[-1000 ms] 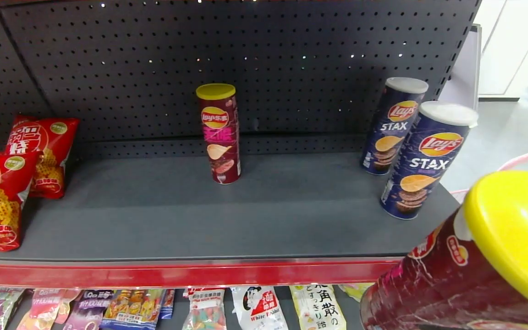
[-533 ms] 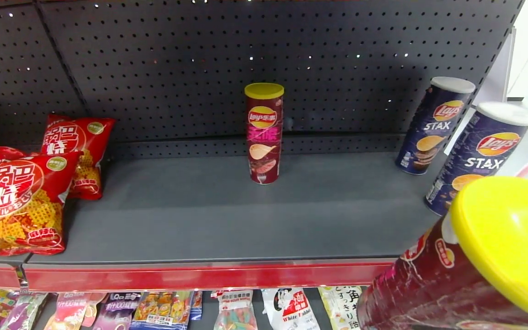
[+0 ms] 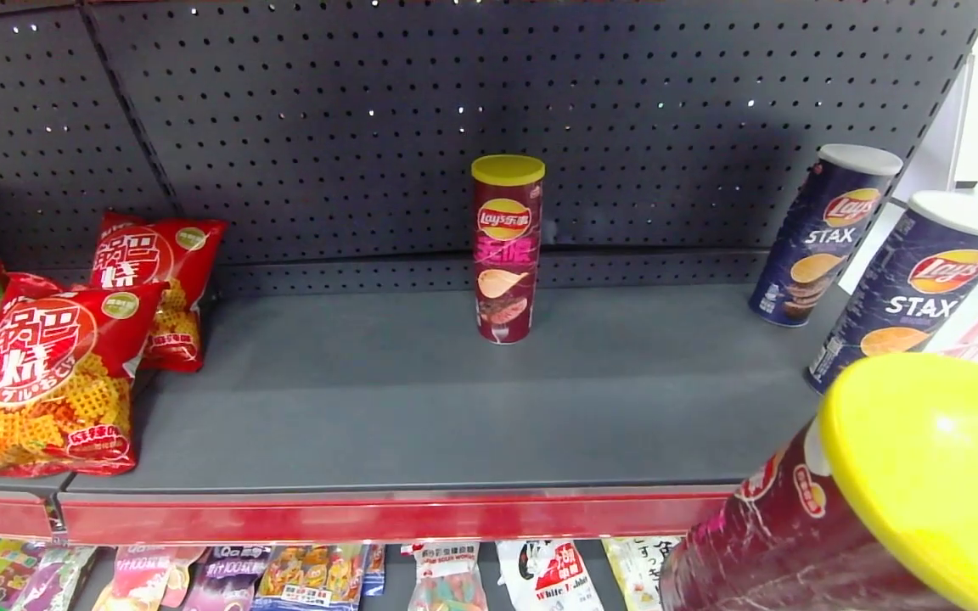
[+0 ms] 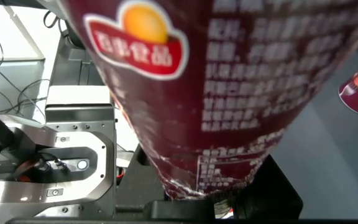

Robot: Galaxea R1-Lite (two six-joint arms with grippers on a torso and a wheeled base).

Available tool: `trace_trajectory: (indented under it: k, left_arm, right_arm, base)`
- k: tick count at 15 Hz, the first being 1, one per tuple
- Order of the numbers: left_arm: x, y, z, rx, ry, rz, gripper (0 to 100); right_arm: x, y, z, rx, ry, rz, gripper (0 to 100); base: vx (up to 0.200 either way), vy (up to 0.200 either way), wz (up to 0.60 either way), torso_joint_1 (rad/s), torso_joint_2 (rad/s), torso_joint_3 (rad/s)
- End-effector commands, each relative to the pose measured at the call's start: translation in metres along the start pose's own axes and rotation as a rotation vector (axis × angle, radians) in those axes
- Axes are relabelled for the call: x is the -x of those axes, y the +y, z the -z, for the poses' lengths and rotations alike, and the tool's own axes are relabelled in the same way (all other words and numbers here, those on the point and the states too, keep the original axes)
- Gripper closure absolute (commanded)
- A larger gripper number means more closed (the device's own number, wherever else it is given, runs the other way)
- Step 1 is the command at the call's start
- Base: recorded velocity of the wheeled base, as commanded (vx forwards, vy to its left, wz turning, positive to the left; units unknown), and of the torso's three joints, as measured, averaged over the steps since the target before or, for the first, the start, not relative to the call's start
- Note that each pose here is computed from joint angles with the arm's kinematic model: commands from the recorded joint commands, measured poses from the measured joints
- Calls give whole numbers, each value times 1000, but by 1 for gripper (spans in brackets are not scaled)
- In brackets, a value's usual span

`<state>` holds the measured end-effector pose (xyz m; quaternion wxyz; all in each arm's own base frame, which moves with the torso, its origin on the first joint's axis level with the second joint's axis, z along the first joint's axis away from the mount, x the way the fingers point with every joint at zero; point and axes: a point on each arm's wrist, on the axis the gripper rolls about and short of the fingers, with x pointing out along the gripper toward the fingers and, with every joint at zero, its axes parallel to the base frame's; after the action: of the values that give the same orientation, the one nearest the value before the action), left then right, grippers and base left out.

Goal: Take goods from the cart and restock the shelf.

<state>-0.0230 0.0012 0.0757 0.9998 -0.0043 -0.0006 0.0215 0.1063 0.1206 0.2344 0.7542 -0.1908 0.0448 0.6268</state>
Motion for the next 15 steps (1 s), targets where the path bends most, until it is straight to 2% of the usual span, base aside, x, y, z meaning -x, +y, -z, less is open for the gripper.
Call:
trace_trajectory:
  k: [1, 7, 13, 15]
  left_arm:
    - [0, 0, 0, 1, 3, 0, 0]
    - [0, 0, 0, 1, 3, 0, 0]
    - [0, 0, 0, 2, 1, -2, 0]
    - [0, 0, 0, 2, 3, -2, 0]
  right_arm:
    - [-1, 0, 1, -1, 2, -3, 100]
    - [-1, 0, 3, -6, 8, -1, 100]
    - [-2, 2, 9, -18, 25, -6, 100]
    - [-2, 1, 9, -18, 26, -7, 100]
  base:
    - [0, 0, 0, 0, 0, 0]
    - [0, 0, 0, 0, 0, 0]
    - [200, 0, 0, -3, 0, 4]
    - [0, 0, 0, 0, 0, 0]
